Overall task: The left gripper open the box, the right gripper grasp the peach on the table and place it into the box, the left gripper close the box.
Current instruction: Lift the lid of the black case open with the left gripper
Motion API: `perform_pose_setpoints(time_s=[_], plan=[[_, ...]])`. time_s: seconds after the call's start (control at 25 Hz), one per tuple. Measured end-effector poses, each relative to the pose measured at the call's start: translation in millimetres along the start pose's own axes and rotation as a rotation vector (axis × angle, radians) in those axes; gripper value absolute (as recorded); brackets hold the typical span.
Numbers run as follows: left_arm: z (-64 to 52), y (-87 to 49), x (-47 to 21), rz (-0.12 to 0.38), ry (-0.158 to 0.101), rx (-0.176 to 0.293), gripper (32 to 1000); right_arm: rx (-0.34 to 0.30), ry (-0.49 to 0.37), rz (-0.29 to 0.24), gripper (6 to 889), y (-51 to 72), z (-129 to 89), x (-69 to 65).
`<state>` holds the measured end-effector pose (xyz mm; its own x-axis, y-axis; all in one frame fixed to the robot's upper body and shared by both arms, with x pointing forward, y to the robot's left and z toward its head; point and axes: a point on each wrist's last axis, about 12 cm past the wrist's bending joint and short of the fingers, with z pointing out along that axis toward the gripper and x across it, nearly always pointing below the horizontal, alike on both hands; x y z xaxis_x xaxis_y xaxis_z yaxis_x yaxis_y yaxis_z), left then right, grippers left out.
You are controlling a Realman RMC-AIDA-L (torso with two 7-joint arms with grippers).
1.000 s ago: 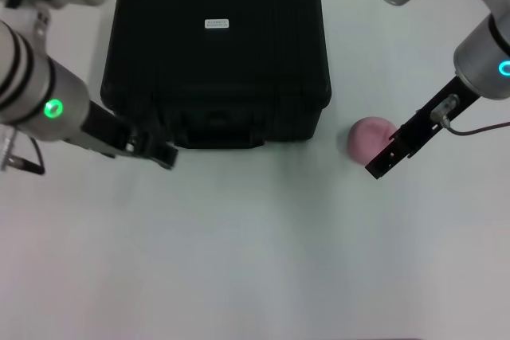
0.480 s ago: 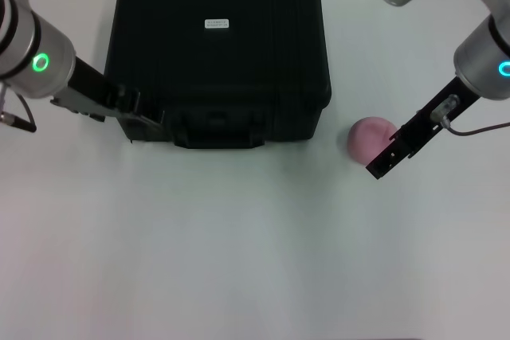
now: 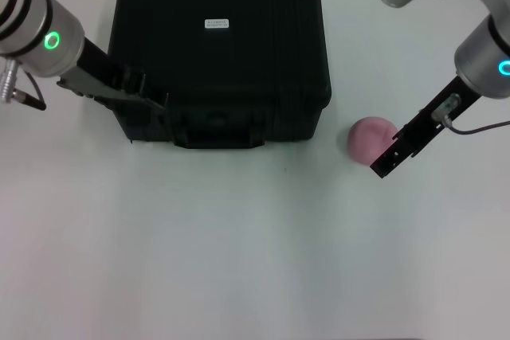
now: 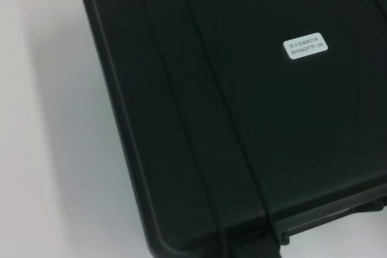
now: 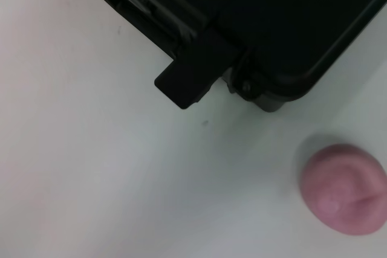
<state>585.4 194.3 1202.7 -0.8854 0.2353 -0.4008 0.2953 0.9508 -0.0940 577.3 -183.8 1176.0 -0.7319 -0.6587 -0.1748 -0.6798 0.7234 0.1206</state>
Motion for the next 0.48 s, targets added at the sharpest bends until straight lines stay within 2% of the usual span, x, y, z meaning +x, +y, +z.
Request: perform_pose_setpoints(time_s=[0.16,0.32,0.48], plan=[[3.8,-1.8,-4.1,0.003,0.008,0.000,868,-0.001,0.004,-0.001,849,0.0,1,-0.7],[10.9,1.2,-5.2,-0.008,0.030,-0.025,867,0.000,0.004,-0.003,846,0.1,1,-1.1],[12.6,2.3,-5.6,-0.017,0.034,-0.039,866,-0.002,0.008,-0.001,844,-0.1,2,-0.7]])
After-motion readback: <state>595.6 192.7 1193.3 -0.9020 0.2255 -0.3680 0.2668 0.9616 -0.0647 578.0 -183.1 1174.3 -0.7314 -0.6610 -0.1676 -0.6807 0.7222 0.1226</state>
